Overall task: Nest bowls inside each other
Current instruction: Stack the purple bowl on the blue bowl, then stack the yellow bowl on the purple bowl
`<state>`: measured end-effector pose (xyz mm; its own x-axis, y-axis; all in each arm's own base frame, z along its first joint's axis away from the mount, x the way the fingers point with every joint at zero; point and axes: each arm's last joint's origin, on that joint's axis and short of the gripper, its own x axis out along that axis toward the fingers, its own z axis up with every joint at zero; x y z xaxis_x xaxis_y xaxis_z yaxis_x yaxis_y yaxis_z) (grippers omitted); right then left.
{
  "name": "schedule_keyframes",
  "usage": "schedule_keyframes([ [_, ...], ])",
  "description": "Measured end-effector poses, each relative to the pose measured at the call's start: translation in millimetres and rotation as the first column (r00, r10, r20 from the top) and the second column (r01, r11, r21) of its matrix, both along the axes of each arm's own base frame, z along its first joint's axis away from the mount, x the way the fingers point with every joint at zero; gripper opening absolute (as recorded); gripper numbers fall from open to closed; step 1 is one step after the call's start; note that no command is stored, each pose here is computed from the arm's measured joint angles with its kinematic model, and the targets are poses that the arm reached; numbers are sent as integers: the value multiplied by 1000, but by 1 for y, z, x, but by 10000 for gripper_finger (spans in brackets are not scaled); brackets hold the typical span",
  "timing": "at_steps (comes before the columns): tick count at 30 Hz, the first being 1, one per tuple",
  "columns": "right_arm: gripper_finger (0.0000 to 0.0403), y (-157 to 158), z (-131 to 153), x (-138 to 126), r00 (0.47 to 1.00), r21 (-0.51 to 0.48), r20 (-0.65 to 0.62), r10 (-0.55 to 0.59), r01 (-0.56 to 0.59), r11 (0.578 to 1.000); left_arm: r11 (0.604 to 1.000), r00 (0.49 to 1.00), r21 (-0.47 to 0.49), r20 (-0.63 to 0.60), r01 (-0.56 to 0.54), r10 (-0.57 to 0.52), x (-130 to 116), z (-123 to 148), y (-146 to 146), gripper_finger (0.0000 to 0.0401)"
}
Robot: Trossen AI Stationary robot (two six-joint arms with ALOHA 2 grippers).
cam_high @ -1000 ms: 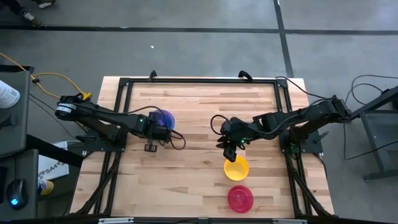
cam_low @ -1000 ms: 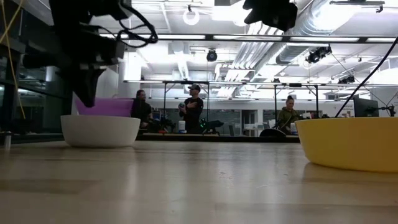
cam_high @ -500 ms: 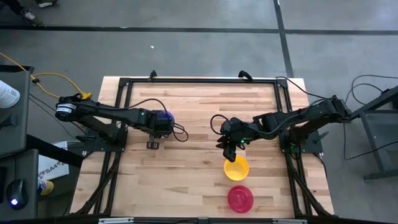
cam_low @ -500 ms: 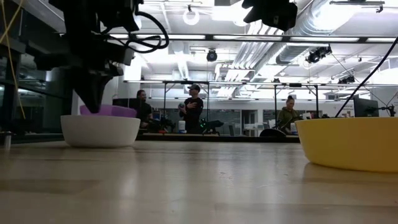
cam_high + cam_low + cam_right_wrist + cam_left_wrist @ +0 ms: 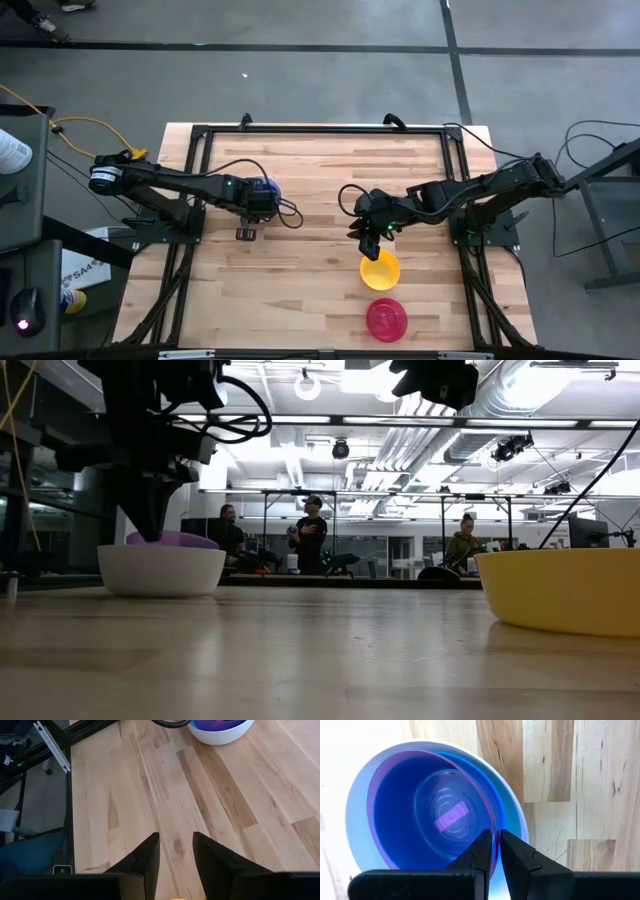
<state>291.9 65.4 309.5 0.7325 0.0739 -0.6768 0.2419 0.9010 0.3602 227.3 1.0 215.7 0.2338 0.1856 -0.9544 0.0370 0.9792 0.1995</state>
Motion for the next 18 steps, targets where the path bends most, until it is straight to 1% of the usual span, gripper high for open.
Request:
schedule_keyframes([
  [5, 110, 0, 0, 0, 1000, 0, 0, 0, 0, 1000, 1000, 1000, -4, -2, -15, 15, 0, 0, 0, 38],
  [8, 110, 0, 0, 0, 1000, 0, 0, 0, 0, 1000, 1000, 1000, -5, 7, -15, 15, 2, 8, 0, 38],
  [13, 110, 0, 0, 0, 1000, 0, 0, 0, 0, 1000, 997, 998, -79, 60, 17, -12, 9, 21, -2, 38],
  [18, 110, 0, 0, 0, 1000, 9, -2, 9, -9, 1000, 996, 998, -79, 56, 29, -25, 9, 21, -3, 38],
])
